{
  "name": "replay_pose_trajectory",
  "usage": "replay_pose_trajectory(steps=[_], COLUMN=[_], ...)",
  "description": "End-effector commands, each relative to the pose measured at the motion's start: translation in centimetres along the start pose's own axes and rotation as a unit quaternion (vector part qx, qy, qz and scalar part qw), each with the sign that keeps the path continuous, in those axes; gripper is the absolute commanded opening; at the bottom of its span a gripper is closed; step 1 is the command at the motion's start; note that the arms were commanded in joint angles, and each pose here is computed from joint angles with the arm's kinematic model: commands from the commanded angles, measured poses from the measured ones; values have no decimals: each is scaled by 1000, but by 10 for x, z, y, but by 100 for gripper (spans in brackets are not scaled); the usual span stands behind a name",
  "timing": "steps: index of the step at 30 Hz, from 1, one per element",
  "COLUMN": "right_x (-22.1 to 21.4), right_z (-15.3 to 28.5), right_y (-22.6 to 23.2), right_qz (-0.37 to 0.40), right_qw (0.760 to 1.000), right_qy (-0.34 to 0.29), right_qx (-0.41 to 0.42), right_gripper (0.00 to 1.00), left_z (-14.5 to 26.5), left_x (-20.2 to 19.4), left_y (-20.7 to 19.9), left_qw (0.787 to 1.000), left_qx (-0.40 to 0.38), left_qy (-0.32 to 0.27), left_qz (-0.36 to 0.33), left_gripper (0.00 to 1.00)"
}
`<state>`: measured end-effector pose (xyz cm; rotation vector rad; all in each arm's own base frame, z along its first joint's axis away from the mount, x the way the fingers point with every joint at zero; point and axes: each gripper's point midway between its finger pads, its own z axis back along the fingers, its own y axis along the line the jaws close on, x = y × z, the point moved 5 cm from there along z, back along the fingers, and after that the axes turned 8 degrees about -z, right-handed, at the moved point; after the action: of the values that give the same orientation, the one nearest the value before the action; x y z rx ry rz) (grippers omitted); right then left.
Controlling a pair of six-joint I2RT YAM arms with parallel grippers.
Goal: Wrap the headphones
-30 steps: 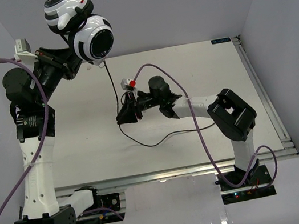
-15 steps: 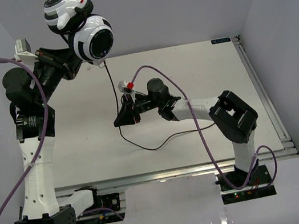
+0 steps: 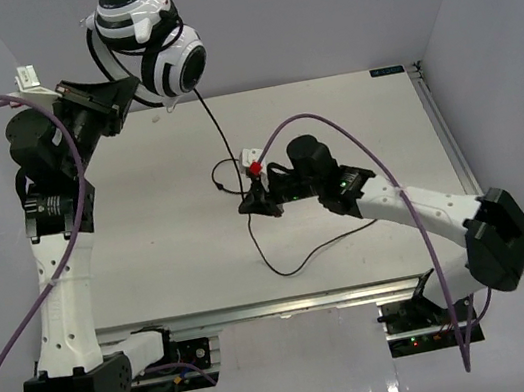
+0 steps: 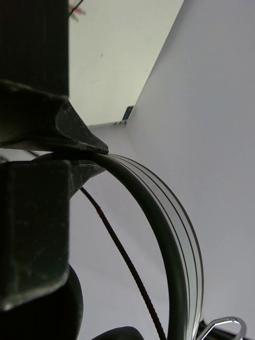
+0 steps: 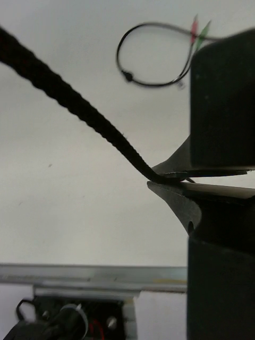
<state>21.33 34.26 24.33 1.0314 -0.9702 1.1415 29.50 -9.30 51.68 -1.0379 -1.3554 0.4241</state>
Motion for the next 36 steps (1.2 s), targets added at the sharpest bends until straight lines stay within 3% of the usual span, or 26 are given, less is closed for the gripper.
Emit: replay_pose_trajectory(steps=[1, 5, 9, 12, 14, 24, 29, 36], right_x=[-31, -25, -9, 5, 18, 105, 127, 128], right_z=[48, 74, 103, 122, 128, 157, 181, 182], right_y=[-13, -31, -46, -61, -67, -78, -79, -90], right_qz=[114, 236, 342, 380, 393, 391, 381, 372], right_qw=[976, 920, 834, 781, 763, 740, 742, 766], right_qy=[144, 220, 292, 324, 316, 237, 200, 174], right_qx=[-118, -222, -321, -375, -405, -493, -514, -496], right_gripper=[8, 8, 8, 8, 8, 8, 8, 8], left_z=[-13, -27, -48, -65, -78, -100, -92, -77], left_x=[17, 9, -13, -33, -53, -158, -180, -213], left_y=[19, 36, 55, 62, 72, 131, 154, 152], left_qw=[995, 993, 985, 978, 969, 920, 910, 910], left_qx=[52, 72, 111, 133, 152, 220, 226, 172], left_qy=[-57, -49, -39, -26, -9, 89, 115, 162], left_qz=[-62, -80, -124, -161, -195, -313, -327, -342], left_gripper=[0, 0, 0, 0, 0, 0, 0, 0])
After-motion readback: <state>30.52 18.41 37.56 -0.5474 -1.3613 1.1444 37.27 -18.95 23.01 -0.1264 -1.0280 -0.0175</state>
